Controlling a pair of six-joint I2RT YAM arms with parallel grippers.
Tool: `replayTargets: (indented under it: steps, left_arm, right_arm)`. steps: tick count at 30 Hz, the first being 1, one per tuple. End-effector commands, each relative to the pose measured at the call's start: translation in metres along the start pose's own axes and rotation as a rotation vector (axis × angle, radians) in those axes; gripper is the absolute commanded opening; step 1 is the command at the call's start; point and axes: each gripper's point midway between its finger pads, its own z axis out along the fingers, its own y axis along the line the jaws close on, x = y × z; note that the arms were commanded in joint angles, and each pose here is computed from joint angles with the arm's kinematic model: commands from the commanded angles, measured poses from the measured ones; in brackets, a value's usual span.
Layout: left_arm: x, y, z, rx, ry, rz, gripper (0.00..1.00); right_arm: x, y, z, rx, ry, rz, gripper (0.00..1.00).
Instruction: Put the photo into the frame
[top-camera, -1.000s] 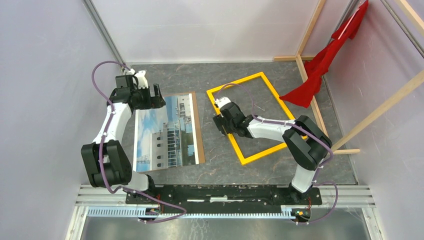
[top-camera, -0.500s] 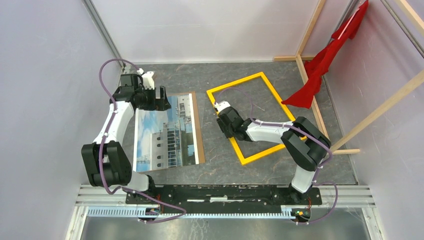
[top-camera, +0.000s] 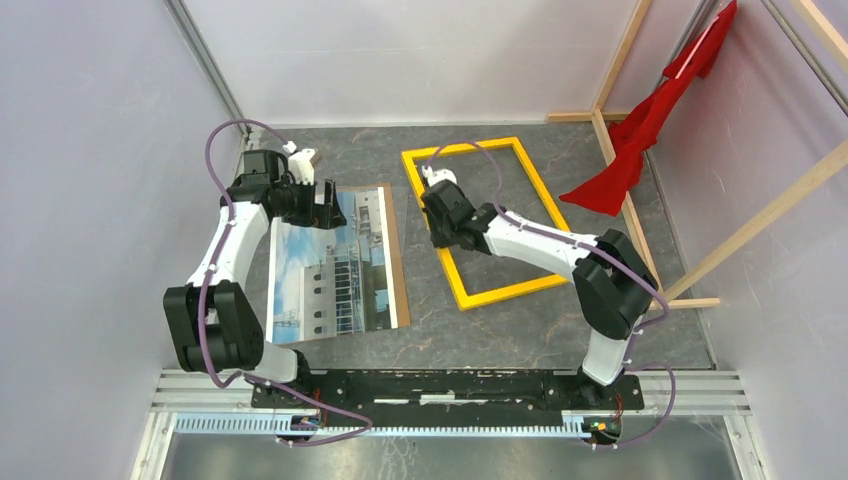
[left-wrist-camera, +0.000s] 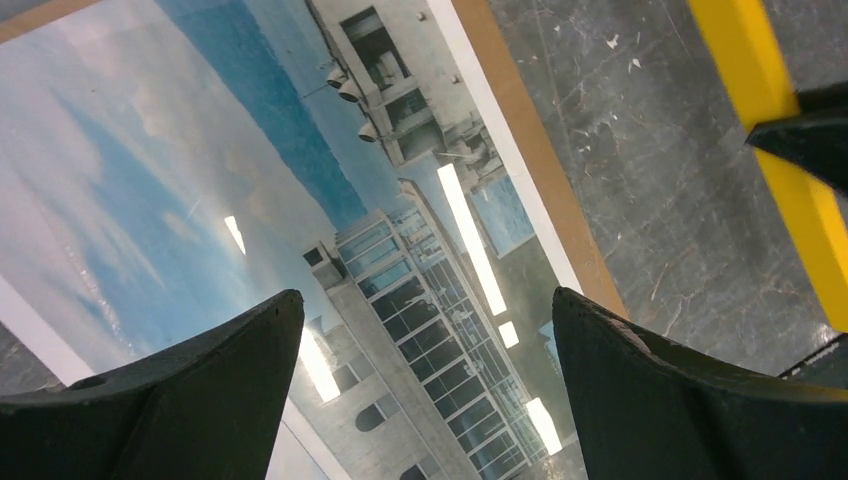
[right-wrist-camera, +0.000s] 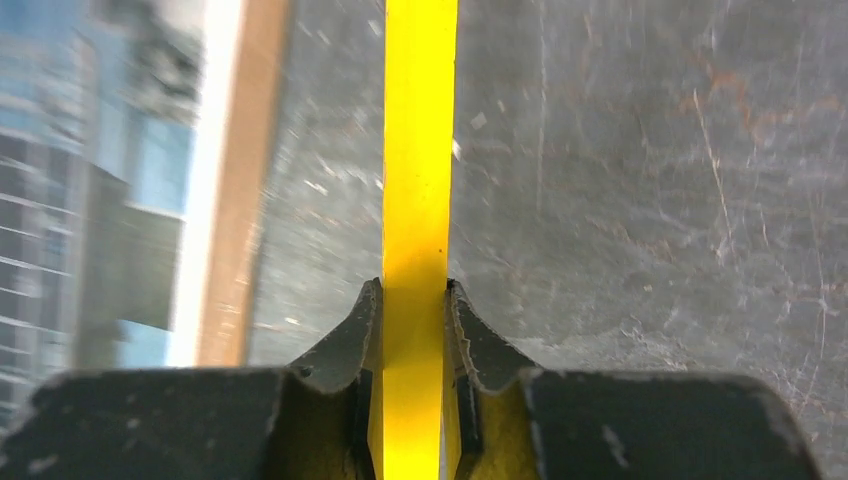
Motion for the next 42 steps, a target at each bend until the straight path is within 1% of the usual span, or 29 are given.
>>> replayTargets:
  steps: [1,6,11,18,22,24,25,28,32,34,35,38,39,40,42]
  left_arm:
    - [-0.006,-0.015,-0.002,0.094,-0.006,0.059,1.0]
    - [-0.012,-0.023,-0.008,0.123,-0.032,0.058,1.0]
    - [-0.016,-0.026,-0.01,0.128,-0.042,0.049,1.0]
    - [-0.033,-0.033,-0.019,0.152,-0.083,0.035,1.0]
    - [-0.045,-0.041,-0.027,0.168,-0.117,0.037,1.0]
    - [-0.051,-0.046,-0.033,0.176,-0.141,0.042,1.0]
    - [-0.055,-0.048,-0.037,0.178,-0.158,0.042,1.0]
    - [-0.066,-0.058,-0.045,0.191,-0.2,0.06,1.0]
    - [-0.086,-0.073,-0.051,0.188,-0.25,0.086,1.0]
    - [-0.102,-0.094,-0.051,0.195,-0.283,0.13,1.0]
    - [-0.106,-0.096,-0.051,0.185,-0.292,0.137,1.0]
    - [-0.13,-0.116,-0.051,0.173,-0.348,0.174,1.0]
    - [-0.136,-0.121,-0.051,0.172,-0.363,0.165,1.0]
    - [-0.143,-0.124,-0.05,0.166,-0.375,0.162,1.0]
    - [-0.154,-0.128,-0.044,0.147,-0.386,0.163,1.0]
  right_arm:
    - [-0.09,0.025,-0.05,-0.072,-0.166,0.163,0.0]
    - [-0.136,0.062,-0.087,-0.256,-0.204,0.285,0.0]
    - [-0.179,0.096,-0.139,-0.504,-0.234,0.437,0.0]
    - [-0.208,0.12,-0.197,-0.811,-0.256,0.624,0.0]
    - [-0.215,0.125,-0.213,-0.944,-0.24,0.698,0.0]
    - [-0.213,0.124,-0.214,-0.972,-0.219,0.73,0.0]
    - [-0.217,0.124,-0.22,-1.001,-0.24,0.733,0.0]
    - [-0.214,0.121,-0.222,-1.055,-0.226,0.772,0.0]
    - [-0.21,0.109,-0.212,-1.043,-0.212,0.786,0.0]
    - [-0.205,0.103,-0.206,-1.052,-0.196,0.797,0.0]
    - [-0.203,0.099,-0.203,-1.05,-0.188,0.8,0.01]
    - [-0.197,0.089,-0.195,-1.038,-0.17,0.807,0.07]
    - [-0.196,0.086,-0.193,-1.037,-0.167,0.803,0.12]
    - [-0.196,0.08,-0.191,-1.032,-0.168,0.801,0.18]
    - [-0.196,0.073,-0.189,-1.023,-0.172,0.782,0.26]
